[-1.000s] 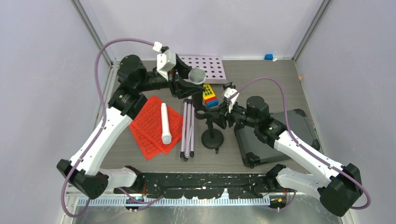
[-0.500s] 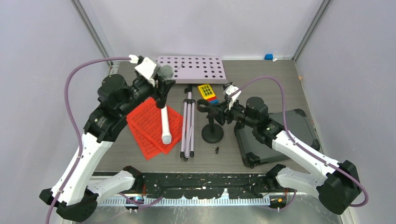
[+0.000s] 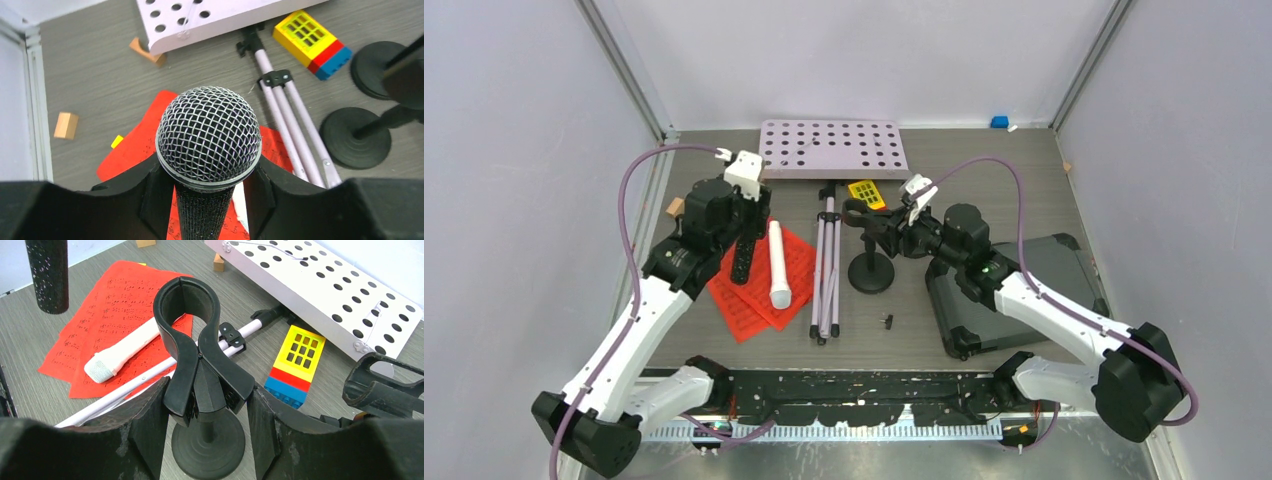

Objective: Pack up the instrument practice props

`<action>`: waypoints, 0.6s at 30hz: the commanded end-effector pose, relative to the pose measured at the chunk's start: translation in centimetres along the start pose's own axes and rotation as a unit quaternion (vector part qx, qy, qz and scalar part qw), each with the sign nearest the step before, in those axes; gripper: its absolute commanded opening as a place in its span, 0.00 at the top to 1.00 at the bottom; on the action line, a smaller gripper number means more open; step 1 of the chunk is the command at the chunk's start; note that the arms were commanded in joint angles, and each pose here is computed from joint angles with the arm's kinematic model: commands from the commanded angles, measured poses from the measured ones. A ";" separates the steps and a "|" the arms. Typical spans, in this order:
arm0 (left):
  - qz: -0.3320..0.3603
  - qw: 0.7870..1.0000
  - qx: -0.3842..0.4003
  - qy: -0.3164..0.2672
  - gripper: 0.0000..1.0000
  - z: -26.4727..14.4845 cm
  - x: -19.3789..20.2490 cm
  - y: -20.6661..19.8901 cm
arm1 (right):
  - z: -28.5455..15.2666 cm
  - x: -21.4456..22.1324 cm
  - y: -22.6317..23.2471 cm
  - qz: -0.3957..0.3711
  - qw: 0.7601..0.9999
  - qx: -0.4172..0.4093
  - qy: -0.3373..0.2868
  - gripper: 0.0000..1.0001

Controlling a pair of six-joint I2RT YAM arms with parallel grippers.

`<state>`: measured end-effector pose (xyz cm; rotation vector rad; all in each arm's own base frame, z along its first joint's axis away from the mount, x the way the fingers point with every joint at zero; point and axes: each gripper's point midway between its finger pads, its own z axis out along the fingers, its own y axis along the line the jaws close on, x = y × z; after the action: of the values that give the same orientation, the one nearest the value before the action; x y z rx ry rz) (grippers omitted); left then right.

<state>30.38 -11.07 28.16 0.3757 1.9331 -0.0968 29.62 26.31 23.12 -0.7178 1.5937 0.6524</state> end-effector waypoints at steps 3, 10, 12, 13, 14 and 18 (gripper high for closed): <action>-0.082 0.996 -0.041 0.003 1.00 2.4 1.7 2.7 | -0.5 -4.3 -0.4 0.010 0.995 0.019 -0.102 0.89; -0.186 0.978 -0.014 0.091 1.00 7.4 6.2 3.4 | -0.9 -3.5 0.2 0.028 0.994 0.009 -0.102 0.69; -0.213 0.970 -0.002 0.113 1.00 8.6 7.2 3.3 | -1.0 -3.5 0.2 0.029 0.994 0.010 -0.102 0.51; -0.228 0.965 0.007 0.129 1.00 9.0 7.8 3.1 | -1.1 -3.6 0.2 0.029 0.994 0.009 -0.103 0.40; -0.239 0.960 0.018 0.144 1.00 9.5 8.3 2.9 | -1.2 -3.7 0.3 0.029 0.994 0.009 -0.104 0.35; -0.265 0.943 0.034 0.200 1.00 10.9 11.0 2.4 | -2.0 -4.4 0.3 0.027 0.994 0.012 -0.110 0.22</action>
<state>36.20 -7.38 13.82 -0.0777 2.3831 -0.3067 29.06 25.77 23.59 -0.6084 1.5420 0.7043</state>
